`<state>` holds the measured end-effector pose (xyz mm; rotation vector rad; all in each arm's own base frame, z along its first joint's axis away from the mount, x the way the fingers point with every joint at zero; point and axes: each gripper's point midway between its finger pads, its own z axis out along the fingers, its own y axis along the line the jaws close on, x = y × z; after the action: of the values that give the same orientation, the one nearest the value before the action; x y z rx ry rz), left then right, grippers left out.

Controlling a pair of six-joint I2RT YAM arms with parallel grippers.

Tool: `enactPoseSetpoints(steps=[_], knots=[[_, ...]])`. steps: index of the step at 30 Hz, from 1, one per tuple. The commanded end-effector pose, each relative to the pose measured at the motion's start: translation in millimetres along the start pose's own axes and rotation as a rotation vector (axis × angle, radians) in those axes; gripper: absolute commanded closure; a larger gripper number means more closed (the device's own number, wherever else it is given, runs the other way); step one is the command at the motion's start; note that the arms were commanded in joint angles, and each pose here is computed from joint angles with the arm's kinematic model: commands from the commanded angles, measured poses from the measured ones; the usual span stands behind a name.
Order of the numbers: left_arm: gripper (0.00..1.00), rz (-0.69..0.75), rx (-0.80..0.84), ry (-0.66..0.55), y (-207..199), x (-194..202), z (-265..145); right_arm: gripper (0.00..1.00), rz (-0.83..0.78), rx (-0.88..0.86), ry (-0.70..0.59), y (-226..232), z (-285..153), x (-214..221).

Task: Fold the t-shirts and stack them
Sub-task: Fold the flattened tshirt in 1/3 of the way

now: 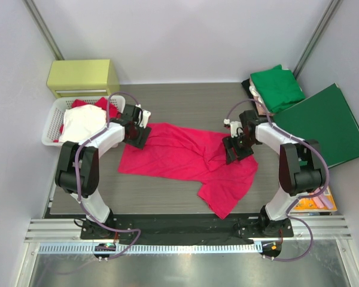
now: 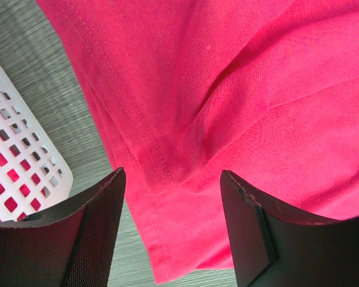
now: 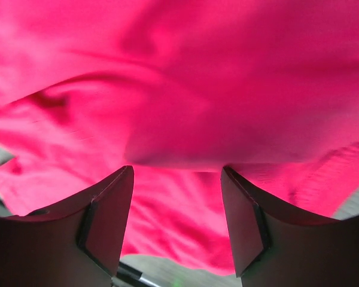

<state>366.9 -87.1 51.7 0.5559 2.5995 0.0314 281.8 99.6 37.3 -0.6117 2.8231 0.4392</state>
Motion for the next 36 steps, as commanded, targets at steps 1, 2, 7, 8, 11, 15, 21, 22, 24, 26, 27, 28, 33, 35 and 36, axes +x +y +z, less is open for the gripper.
enactPoseSetpoints(steps=[1,2,7,8,11,15,21,22,24,26,27,28,33,35,36], knots=[[0.35,0.022,-0.024,-0.042,5.3,-9.1,-6.8,0.35,0.041,0.054,-0.084,-32.7,-7.7,-21.9],[0.34,0.024,-0.025,-0.041,5.6,-8.8,-7.1,0.34,0.039,0.060,-0.094,-36.6,-10.9,-25.6],[0.34,0.021,-0.022,-0.039,4.8,-7.9,-5.8,0.35,0.063,0.080,-0.113,-55.3,-16.2,-29.3],[0.34,0.019,-0.020,-0.038,4.4,-7.6,-5.4,0.35,0.065,0.077,-0.116,-56.7,-16.0,-30.4],[0.34,0.024,-0.022,-0.037,4.5,-7.9,-5.7,0.36,0.078,0.061,-0.115,-58.9,-9.1,-32.7],[0.34,0.025,-0.027,-0.038,5.5,-8.4,-7.0,0.40,0.100,0.029,-0.123,-57.2,-0.4,-37.8],[0.34,0.024,-0.023,-0.034,4.7,-7.8,-5.4,0.42,0.106,0.003,-0.142,-55.0,4.4,-45.2],[0.34,0.023,-0.022,-0.033,4.9,-7.1,-5.1,0.46,0.106,0.011,-0.154,-55.7,2.4,-47.4],[0.34,0.024,-0.023,-0.032,4.6,-6.8,-5.4,0.70,0.106,0.026,-0.156,-57.3,0.3,-47.0],[0.35,0.024,-0.025,-0.029,5.3,-5.7,-4.7,0.81,0.102,0.037,-0.159,-57.6,-3.1,-45.9],[0.34,0.024,-0.024,-0.035,4.7,-7.6,-5.3,0.84,0.100,0.042,-0.159,-57.9,-4.5,-45.7],[0.34,0.024,-0.023,-0.033,4.5,-6.9,-4.9,0.84,0.098,0.044,-0.163,-57.2,-7.0,-45.4],[0.34,0.024,-0.020,-0.028,3.5,-6.4,-3.8,0.76,0.076,0.063,-0.166,-57.5,-17.2,-44.3],[0.34,0.024,-0.020,-0.027,4.0,-5.6,-3.5,0.64,0.072,0.063,-0.170,-54.3,-26.1,-44.8],[0.35,0.024,-0.020,-0.027,3.9,-5.3,-3.3,0.62,0.062,0.061,-0.179,-51.9,-30.6,-46.3]])
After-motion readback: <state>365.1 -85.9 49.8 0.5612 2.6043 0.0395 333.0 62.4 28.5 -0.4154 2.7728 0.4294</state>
